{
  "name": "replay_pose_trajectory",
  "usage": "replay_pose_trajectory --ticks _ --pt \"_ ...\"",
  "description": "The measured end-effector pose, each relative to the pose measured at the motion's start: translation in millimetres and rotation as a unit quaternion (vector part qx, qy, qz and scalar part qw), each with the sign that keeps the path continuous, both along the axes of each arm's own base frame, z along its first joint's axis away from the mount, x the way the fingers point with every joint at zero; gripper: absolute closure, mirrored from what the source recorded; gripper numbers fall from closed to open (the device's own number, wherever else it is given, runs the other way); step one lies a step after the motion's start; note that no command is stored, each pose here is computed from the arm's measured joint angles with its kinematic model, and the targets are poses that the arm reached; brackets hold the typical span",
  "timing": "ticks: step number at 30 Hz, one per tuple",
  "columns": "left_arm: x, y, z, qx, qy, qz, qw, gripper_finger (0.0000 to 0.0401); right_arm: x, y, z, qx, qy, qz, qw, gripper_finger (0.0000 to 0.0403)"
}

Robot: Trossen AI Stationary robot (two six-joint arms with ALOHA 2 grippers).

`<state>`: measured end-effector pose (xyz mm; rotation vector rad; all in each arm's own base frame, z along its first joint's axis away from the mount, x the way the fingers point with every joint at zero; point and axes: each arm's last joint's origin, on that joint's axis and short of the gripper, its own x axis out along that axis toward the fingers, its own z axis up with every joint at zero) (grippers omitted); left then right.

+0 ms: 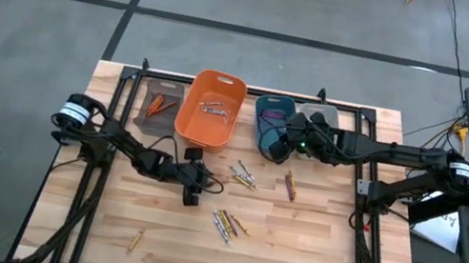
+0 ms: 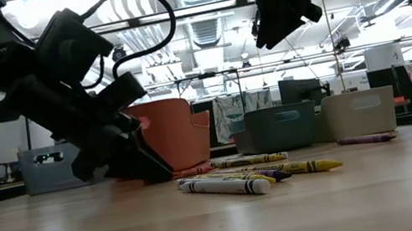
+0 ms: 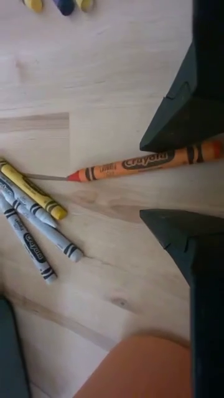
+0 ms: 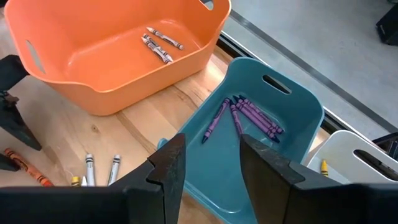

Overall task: Sort crayons
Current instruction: Put the orange crayon into the black bin

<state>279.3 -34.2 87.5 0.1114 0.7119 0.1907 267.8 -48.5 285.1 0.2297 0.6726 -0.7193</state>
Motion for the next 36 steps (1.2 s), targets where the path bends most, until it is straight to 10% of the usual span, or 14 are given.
replay_pose_trajectory --ticks 11,28,36 --pt "-0.8 -1.8 4.3 -0.017 0.001 -0.025 1.0 0.039 0.3 1.6 0.0 0.0 0.0 0.003 1.0 0.027" --pt "-34.5 3.1 100.2 0.0 -0.086 -0.045 0.995 0.04 1.9 11.3 0.1 0.0 0.0 0.021 1.0 0.0272" --pt "-74.6 25.9 163.8 0.13 -0.11 0.204 0.964 0.04 3.3 11.0 1.5 -0.001 -0.012 0.021 1.0 0.0272"
